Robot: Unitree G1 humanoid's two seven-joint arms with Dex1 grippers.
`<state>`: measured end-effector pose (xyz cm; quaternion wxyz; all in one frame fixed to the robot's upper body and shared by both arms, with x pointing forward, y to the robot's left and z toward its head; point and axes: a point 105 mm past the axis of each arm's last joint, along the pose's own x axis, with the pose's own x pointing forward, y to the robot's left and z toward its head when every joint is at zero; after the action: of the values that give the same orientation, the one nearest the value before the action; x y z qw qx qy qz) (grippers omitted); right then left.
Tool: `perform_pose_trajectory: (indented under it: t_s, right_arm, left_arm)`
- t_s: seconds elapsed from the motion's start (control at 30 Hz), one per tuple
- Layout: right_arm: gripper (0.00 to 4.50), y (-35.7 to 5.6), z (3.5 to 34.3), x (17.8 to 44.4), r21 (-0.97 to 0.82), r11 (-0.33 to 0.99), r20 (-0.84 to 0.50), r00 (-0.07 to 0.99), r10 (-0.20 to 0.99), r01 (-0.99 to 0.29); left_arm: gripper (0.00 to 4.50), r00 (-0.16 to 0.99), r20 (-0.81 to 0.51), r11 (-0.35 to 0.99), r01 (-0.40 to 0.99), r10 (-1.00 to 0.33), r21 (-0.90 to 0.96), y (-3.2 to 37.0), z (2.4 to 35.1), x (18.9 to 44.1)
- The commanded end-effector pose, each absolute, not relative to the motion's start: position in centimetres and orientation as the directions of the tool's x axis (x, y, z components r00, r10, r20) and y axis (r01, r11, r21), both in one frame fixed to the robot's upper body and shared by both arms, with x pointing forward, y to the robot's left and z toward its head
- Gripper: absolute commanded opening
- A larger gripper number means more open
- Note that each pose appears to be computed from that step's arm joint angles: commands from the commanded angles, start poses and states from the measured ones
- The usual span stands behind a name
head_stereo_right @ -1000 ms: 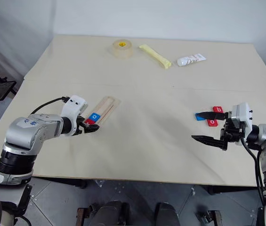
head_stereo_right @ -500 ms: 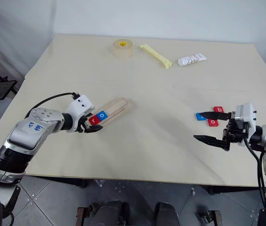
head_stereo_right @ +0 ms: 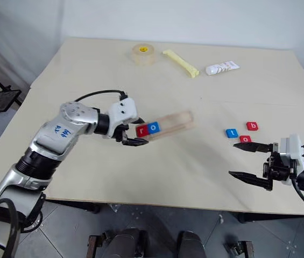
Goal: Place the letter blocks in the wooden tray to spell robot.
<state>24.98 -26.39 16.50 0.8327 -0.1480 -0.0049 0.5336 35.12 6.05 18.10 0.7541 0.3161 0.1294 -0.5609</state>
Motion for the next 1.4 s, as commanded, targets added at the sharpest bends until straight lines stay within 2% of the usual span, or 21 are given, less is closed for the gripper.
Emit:
perform_pose_trajectory:
  t_s: [0.03, 0.2, 0.43, 0.9, 1.2, 1.3, 1.4]
  right_arm:
    - [4.50, -26.5, 17.4, 24.2, -0.299, 0.418, -0.114, 0.467, 0.877, -0.858]
    - [4.50, -26.7, 17.1, 23.0, -0.299, 0.466, -0.109, 0.515, 0.851, -0.833]
    - [4.50, -26.8, 17.0, 21.9, -0.298, 0.507, -0.101, 0.555, 0.826, -0.809]
    - [4.50, -26.8, 17.1, 21.7, -0.305, 0.540, -0.095, 0.589, 0.802, -0.784]
    - [4.50, -26.6, 16.8, 21.6, -0.302, 0.551, -0.096, 0.600, 0.794, -0.778]
    - [4.50, -26.7, 16.7, 21.6, -0.301, 0.556, -0.098, 0.605, 0.790, -0.775]
    - [4.50, -26.8, 16.8, 21.6, -0.301, 0.558, -0.100, 0.607, 0.788, -0.774]
  left_arm:
    - [3.37, 0.297, -0.563, 0.092, 0.927, -0.771, 0.364, 4.5, 18.7, 34.8]
    - [3.37, 0.224, -0.600, 0.010, 0.941, -0.768, 0.338, 2.7, 17.5, 34.1]
    - [3.37, 0.184, -0.621, -0.021, 0.952, -0.762, 0.307, 0.8, 16.5, 33.3]
    - [3.37, 0.118, -0.674, -0.095, 0.958, -0.729, 0.270, 0.1, 14.8, 31.3]
    - [3.37, 0.131, -0.682, -0.083, 0.959, -0.719, 0.271, -0.4, 14.2, 31.1]
    - [4.41, 0.133, -0.675, -0.081, 0.958, -0.725, 0.277, -0.6, 14.3, 31.1]
    - [4.48, 0.140, -0.655, -0.079, 0.953, -0.742, 0.293, -0.7, 14.7, 31.1]
